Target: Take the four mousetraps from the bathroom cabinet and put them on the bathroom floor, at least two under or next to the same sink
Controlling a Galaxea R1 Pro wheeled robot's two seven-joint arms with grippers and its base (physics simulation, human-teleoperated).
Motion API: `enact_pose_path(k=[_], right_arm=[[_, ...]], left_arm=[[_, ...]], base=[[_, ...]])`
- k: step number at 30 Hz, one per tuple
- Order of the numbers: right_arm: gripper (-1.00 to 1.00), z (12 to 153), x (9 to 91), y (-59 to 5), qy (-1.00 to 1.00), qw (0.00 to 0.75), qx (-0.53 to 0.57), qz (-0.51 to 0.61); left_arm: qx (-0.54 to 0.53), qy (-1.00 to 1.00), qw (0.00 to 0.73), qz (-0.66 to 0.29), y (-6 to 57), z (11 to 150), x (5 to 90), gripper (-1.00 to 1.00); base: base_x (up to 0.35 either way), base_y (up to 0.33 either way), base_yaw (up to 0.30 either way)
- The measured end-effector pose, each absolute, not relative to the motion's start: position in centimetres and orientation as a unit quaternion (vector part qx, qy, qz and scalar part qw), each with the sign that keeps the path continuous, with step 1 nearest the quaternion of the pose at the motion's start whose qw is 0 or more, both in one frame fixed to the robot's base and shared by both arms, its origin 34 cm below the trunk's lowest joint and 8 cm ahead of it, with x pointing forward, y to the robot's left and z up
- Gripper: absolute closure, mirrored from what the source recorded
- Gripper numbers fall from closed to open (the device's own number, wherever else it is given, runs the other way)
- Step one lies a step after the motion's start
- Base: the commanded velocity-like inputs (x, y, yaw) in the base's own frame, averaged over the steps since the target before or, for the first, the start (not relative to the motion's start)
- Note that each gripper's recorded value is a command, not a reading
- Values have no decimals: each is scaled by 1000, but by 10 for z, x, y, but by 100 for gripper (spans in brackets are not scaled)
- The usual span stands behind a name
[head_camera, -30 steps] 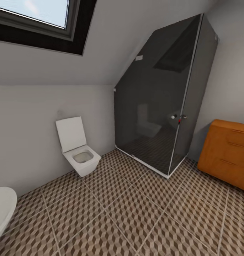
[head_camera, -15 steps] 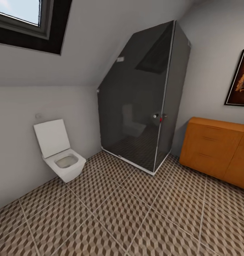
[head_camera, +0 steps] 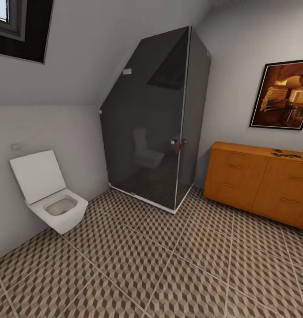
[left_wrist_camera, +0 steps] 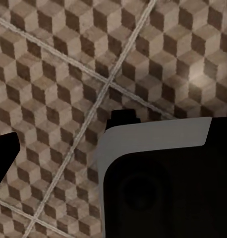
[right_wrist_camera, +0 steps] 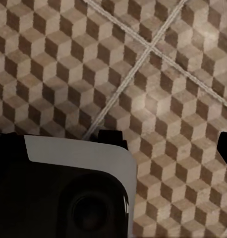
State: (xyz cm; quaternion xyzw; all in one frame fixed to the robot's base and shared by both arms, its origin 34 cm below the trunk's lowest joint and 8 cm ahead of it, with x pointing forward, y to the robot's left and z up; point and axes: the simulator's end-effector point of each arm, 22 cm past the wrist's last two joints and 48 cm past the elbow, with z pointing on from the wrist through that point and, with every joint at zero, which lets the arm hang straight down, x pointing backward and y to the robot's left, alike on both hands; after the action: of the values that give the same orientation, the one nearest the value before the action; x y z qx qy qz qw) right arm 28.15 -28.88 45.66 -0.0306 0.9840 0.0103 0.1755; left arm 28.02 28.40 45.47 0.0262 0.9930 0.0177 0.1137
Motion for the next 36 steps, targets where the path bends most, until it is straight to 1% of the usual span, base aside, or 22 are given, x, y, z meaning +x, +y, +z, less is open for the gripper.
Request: enact_pose_path(k=[7,22,36], right_arm=[[-100,456,280,-289,984,173,-31,10],[-100,454,274,-290,986,166,-30,11],[-100,451,267,-292,987,157,-30,10]], left_arm=[[26,993,111,18,284,454,278,-100],[27,994,103,17,284,452,272,-100],[27,995,92,17,284,449,264,-100]], base=[[0,0,-226],[0,0,-17],[0,0,-113]])
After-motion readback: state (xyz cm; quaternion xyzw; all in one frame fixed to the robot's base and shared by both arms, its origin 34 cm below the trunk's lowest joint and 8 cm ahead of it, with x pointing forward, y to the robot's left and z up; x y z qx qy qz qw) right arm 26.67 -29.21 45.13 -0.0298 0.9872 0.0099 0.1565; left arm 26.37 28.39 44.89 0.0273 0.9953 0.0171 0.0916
